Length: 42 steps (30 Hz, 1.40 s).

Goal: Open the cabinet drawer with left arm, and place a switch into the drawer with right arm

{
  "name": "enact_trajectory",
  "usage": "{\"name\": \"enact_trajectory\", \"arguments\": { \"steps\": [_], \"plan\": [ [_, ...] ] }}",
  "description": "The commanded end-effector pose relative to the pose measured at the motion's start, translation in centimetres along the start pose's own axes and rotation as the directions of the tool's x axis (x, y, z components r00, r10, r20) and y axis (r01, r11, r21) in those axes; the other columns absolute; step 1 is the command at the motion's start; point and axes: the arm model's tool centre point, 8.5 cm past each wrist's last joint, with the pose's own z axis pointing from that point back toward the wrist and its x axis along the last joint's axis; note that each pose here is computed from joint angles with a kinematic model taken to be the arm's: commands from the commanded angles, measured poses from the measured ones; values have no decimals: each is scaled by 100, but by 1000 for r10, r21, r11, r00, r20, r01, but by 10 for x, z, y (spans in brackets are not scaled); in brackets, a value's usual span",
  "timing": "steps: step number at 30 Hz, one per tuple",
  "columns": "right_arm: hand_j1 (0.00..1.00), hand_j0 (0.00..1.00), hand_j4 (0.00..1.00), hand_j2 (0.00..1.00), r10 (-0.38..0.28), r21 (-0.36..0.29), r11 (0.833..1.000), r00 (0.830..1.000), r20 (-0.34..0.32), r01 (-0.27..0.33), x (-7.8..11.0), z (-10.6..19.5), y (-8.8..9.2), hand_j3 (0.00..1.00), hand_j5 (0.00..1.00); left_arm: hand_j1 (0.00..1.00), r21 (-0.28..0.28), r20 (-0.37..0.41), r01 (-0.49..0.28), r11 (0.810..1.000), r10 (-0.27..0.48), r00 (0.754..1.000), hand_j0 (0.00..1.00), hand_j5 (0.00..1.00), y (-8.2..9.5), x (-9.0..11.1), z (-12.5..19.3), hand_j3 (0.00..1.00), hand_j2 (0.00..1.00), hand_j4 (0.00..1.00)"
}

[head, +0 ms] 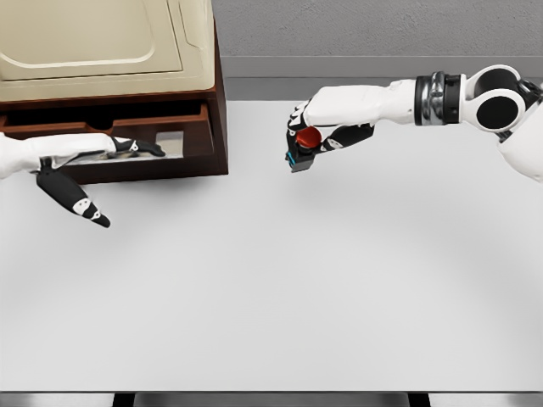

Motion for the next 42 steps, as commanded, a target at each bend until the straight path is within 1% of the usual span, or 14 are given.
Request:
{"name": "enact_trajectory", "arguments": {
  "steps": [1, 10, 12, 19, 22, 31, 34, 37, 42],
  "plan": [
    [44, 44, 44, 44, -3, -6, 1000, 1000, 5, 3, 1, -1, -1, 44, 44, 100, -8, 25, -30, 1000, 30, 999, 100, 100, -1, 4, 1, 100, 100, 100],
    [44, 44, 44, 44, 9, -11, 1000, 1000, 8, -9, 3, -1, -8, 44, 44, 100, -26, 34, -35, 999, 36, 999, 100, 100, -8, 5, -3, 100, 100, 100],
    [44, 44, 44, 44, 10, -11, 1000, 1000, 9, -10, 4, -1, -8, 44, 44, 100, -21, 27, -35, 999, 35, 999, 100, 100, -8, 5, 3, 100, 100, 100],
    [44, 44, 44, 44, 10, -11, 1000, 1000, 9, -10, 4, -1, -8, 44, 44, 100, -21, 23, -36, 999, 37, 999, 100, 100, -8, 4, 5, 100, 100, 100],
    [44, 44, 44, 44, 22, -16, 1000, 1000, 9, -22, 5, 0, -14, 44, 44, 100, -20, 18, -37, 999, 37, 999, 100, 100, -9, 3, 7, 100, 100, 100],
    [44, 44, 44, 44, 32, -18, 999, 999, 15, -31, 8, 0, -17, 44, 44, 100, -25, 16, -39, 999, 39, 999, 100, 100, -10, 3, 8, 100, 100, 100],
    [44, 44, 44, 44, 38, -18, 999, 999, 16, -38, 8, 0, -20, 44, 44, 100, -31, 15, -45, 999, 45, 999, 100, 100, -14, 2, 7, 100, 100, 100],
    [45, 45, 45, 45, 46, -21, 999, 999, 19, -45, 10, 0, -23, 45, 45, 100, -30, 16, -45, 999, 45, 999, 100, 100, -13, 2, 7, 100, 100, 100],
    [45, 45, 45, 45, 38, -27, 999, 999, 25, -38, 11, 0, -24, 45, 45, 100, -30, 18, -44, 999, 44, 999, 100, 100, -13, 3, 7, 100, 100, 100]
  ]
}}
